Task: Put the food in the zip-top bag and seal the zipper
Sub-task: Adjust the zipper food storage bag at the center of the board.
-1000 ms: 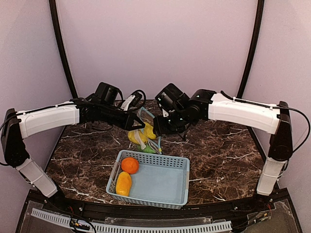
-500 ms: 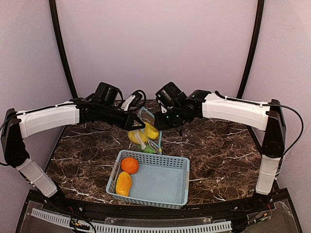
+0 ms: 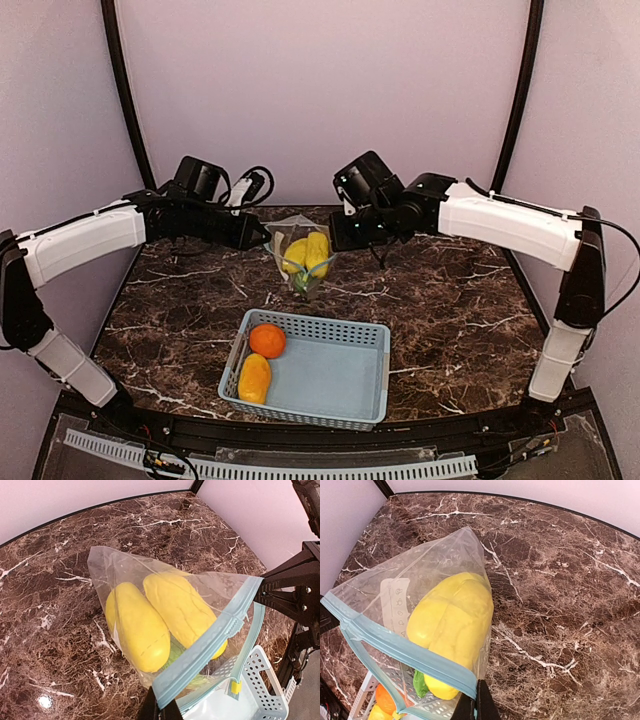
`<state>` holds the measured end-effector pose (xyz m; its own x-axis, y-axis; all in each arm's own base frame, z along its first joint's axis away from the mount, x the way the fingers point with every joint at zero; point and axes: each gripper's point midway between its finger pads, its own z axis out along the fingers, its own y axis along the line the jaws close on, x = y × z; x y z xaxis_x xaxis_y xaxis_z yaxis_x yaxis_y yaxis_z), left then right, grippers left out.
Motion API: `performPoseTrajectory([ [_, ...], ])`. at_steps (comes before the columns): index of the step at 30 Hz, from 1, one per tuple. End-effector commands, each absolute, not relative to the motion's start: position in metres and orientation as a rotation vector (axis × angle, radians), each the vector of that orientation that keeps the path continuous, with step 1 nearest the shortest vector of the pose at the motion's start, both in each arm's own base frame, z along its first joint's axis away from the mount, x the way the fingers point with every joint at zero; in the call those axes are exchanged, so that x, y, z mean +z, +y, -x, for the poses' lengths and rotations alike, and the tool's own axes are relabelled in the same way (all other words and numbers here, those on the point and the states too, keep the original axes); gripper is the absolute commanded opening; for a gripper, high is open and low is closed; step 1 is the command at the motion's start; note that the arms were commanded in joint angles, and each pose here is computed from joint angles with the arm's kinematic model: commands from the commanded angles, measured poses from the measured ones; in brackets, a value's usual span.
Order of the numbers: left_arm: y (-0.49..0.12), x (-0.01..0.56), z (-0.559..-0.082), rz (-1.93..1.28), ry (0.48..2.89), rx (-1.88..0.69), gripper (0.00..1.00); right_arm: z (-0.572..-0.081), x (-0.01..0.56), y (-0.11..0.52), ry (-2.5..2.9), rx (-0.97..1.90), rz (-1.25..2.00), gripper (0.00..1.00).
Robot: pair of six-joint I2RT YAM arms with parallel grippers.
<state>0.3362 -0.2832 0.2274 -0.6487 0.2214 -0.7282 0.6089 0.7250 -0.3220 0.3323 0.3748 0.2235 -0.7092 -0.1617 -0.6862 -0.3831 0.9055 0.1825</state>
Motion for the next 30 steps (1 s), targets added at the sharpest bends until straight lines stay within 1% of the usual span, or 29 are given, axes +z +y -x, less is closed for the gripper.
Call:
performPoseTrajectory([
  [1,-0.285,0.246,-0.332,-0.641,2.2,-0.788,0.01,-0.332,0.223,0.374,2.362,0.418,0.338,0.0],
  [11,-0.314,0.23,-0.318,-0.685,2.23,-1.043,0.01,-0.329,0.197,0.398,2.404,0.517,0.35,0.0],
  [16,-0.318,0.22,-0.318,-0.678,2.256,-1.07,0.01,-0.325,0.193,0.408,2.404,0.584,0.38,0.0],
  [20,-0.316,0.216,-0.321,-0.661,2.277,-1.036,0.01,-0.324,0.196,0.406,2.395,0.588,0.379,0.0],
  [22,-0.314,0.216,-0.322,-0.656,2.28,-1.024,0.01,-0.324,0.199,0.404,2.386,0.583,0.383,0.09],
  [23,-0.314,0.216,-0.322,-0.655,2.279,-1.021,0.01,-0.324,0.201,0.403,2.38,0.582,0.383,0.15],
  [25,-0.313,0.216,-0.322,-0.653,2.282,-1.016,0.01,-0.323,0.204,0.401,2.374,0.578,0.389,0.31],
  [26,-0.313,0.216,-0.322,-0.652,2.282,-1.014,0.01,-0.323,0.207,0.4,2.367,0.58,0.388,0.37],
  [30,-0.312,0.217,-0.322,-0.656,2.278,-1.006,0.01,-0.319,0.219,0.392,2.337,0.576,0.401,0.52],
])
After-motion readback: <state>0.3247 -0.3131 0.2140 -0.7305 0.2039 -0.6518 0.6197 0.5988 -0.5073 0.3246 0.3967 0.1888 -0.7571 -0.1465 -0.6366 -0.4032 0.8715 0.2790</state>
